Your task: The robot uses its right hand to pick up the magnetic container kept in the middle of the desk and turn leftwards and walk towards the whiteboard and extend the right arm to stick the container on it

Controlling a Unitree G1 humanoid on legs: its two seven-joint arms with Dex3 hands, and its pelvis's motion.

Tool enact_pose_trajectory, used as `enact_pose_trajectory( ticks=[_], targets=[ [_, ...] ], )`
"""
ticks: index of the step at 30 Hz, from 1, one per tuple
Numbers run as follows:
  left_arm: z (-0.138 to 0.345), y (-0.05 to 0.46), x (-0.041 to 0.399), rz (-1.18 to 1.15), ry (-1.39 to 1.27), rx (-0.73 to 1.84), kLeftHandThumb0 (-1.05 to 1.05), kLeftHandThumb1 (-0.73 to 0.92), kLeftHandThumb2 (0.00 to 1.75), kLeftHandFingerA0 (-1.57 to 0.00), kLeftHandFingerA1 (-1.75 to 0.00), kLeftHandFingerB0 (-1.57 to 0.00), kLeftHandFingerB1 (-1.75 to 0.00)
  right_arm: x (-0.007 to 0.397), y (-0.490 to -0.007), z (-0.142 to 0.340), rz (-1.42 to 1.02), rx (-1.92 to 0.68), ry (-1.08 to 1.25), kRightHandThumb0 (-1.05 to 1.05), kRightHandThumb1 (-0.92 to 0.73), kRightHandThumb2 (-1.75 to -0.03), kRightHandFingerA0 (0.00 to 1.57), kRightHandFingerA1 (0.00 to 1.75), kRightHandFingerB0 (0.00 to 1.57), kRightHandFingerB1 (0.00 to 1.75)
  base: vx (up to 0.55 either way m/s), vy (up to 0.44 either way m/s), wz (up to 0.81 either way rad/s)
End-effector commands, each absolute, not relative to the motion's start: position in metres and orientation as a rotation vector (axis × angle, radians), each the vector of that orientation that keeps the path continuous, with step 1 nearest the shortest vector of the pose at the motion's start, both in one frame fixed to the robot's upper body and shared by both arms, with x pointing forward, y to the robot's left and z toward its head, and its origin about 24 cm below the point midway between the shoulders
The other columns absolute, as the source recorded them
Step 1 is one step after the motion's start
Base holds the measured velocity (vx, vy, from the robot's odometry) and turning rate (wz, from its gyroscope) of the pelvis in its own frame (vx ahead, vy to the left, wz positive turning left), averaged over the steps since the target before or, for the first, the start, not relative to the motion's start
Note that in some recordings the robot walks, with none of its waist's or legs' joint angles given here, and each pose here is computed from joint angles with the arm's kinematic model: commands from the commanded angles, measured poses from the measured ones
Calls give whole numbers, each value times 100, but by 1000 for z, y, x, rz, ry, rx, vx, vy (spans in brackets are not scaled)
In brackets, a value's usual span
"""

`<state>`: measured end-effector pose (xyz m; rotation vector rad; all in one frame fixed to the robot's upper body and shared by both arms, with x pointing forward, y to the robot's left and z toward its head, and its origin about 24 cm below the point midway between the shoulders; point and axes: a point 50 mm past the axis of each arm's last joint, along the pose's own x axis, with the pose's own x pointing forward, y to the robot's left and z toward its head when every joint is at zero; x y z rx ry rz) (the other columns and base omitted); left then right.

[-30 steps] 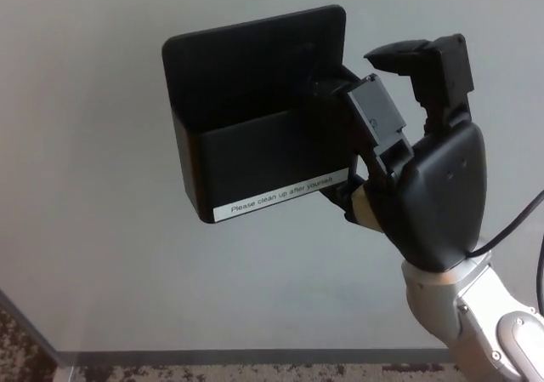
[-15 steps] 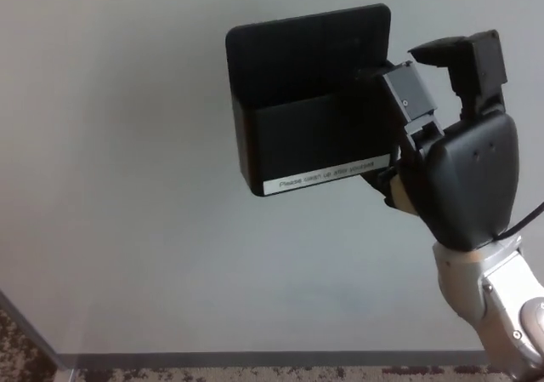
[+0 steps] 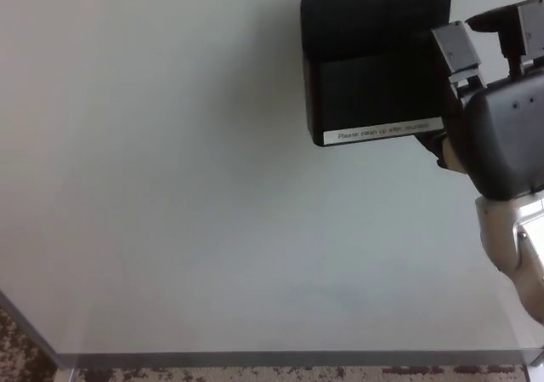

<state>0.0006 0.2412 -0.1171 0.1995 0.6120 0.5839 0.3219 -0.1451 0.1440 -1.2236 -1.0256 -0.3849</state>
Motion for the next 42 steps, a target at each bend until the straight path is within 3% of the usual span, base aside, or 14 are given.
enact_pose_trajectory(
  ticks=[1,8,9,13,14,15,26,32,33,34,39,40,41,42],
  targets=[
    [-111,244,-8,590,569,222,12,59,114,-101,-102,-93,-96,337,-160,152,-457,-1245,-977,-17,-53,-86,90,168,74,145,0,0,0],
    [-109,244,-15,584,565,232,13,60,111,-103,-102,-91,-96,348,-166,157,-488,-1294,-946,-20,-60,-79,103,165,69,139,0,0,0],
    [-110,245,-18,601,577,209,9,59,114,-100,-101,-94,-96,354,-172,162,-509,-1332,-935,-18,-55,-83,90,173,68,153,0,0,0],
    [-110,245,-20,607,580,198,9,59,114,-100,-101,-94,-96,357,-175,164,-521,-1348,-932,-18,-55,-83,90,173,68,153,0,0,0],
    [-111,248,-24,620,597,200,13,58,115,-97,-99,-93,-95,364,-180,169,-519,-1388,-860,-35,-57,-59,91,168,89,91,0,0,0],
    [-111,249,-25,619,602,202,13,57,114,-99,-99,-95,-96,367,-182,169,-523,-1405,-837,-40,-50,-59,94,161,92,67,0,0,0],
    [-111,249,-33,601,632,231,11,60,114,-96,-96,-90,-94,378,-190,170,-539,-1478,-755,-41,-52,-56,97,157,93,61,0,0,0],
    [-109,248,-39,631,630,221,12,60,113,-99,-99,-92,-95,386,-188,169,-504,-1516,-704,-38,-56,-57,98,164,89,76,0,0,0],
    [-109,248,-42,632,636,213,9,59,113,-101,-100,-92,-96,392,-185,164,-448,-1548,-547,-40,-54,-56,90,156,85,58,0,0,0],
    [-109,247,-44,634,642,205,8,59,113,-101,-100,-92,-96,395,-184,161,-416,-1563,-462,-49,-43,-71,98,144,74,63,0,0,0],
    [-109,246,-45,638,647,196,8,59,113,-101,-100,-92,-96,396,-184,160,-406,-1574,-432,-49,-43,-71,98,144,74,63,0,0,0],
    [-110,248,-45,643,655,207,12,59,107,-106,-101,-90,-93,400,-182,153,-363,-1700,-292,-41,-61,-61,59,133,56,41,0,0,0],
    [-110,249,-46,645,658,211,12,59,107,-106,-101,-90,-93,401,-182,150,-350,-1751,-230,-41,-61,-61,59,133,56,41,0,0,0],
    [-110,249,-46,647,661,216,12,59,104,-107,-99,-92,-93,401,-181,149,-340,-1761,-219,-36,-59,-57,36,63,48,38,0,0,0]
  ],
)
